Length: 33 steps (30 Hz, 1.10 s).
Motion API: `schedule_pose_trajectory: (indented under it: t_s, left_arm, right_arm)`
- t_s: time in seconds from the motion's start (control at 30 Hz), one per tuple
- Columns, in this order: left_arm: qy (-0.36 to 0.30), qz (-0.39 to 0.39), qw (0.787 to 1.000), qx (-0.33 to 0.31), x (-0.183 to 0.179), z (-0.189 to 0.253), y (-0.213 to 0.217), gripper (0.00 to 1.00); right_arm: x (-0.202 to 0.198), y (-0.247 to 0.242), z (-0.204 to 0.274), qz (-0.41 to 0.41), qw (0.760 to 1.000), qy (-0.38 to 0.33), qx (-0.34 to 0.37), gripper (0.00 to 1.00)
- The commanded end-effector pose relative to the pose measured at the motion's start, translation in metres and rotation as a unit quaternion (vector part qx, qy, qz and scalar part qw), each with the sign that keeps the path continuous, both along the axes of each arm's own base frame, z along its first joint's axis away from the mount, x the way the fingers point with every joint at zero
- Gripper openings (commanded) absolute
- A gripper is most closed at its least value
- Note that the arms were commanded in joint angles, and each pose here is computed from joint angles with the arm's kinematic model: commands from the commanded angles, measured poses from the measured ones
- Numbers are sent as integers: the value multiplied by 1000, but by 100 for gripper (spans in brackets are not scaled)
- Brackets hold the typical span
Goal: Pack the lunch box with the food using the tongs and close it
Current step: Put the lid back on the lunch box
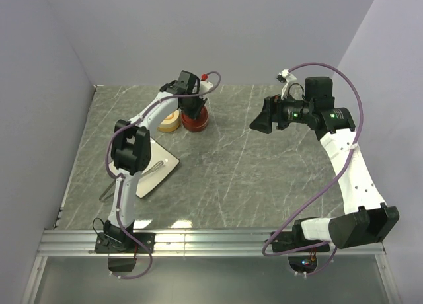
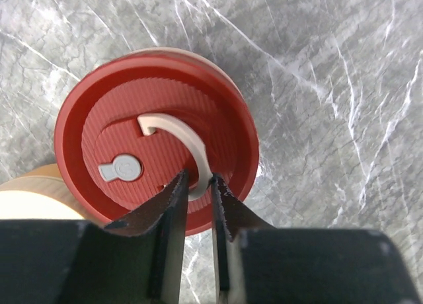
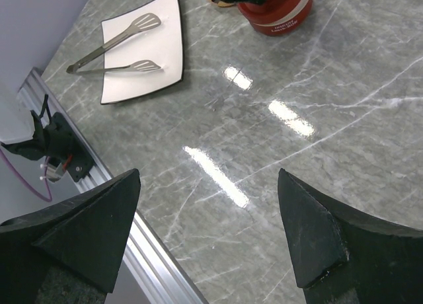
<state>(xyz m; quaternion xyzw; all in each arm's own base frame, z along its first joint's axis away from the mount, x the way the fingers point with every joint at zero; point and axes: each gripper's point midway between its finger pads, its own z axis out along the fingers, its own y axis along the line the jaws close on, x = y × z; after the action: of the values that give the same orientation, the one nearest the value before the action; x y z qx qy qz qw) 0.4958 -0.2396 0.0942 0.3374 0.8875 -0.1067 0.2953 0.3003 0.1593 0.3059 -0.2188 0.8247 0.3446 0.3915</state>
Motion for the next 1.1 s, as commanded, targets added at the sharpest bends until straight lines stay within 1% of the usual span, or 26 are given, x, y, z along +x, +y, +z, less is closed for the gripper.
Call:
schedule_pose_trajectory:
  t_s: [0.0,0.03,0.17,0.27,0.33,0.37,0.57,0.63,0.83,1.07]
  left_arm:
    - [2,19,999,-32,-3,20,6,22]
    - [1,14,999,-41,-2,25,3,21]
    - [22,6,998,-56,-5,22,2,18]
    - [37,11,998,-55,-5,13,6,17]
    - [53,17,996,-67,-5,9,9,16]
    - [59,18,995,-74,-5,7,10,14]
    - [45,20,995,-91,-1,17,13,2]
    - [37,15,994,-105,-1,29,10,0]
    - [21,19,992,-125,4,53,8,0]
    - [14,40,992,-120,12,65,12,0]
  right_arm:
    - [-3,-1,13,2,1000,-28,7,91]
    - [-3,-1,13,2,1000,-28,7,91]
    - [-3,-1,14,4,1000,-29,9,91]
    - [-3,-1,13,3,1000,-27,8,91]
    - [-3,-1,14,3,1000,-27,8,91]
    - [-2,-1,13,4,1000,-28,8,91]
    - [-2,0,13,5,1000,-27,9,90]
    - [-2,0,13,5,1000,-25,11,90]
    - [-3,1,13,6,1000,-25,13,90]
    - [-5,0,11,5,1000,-28,12,90]
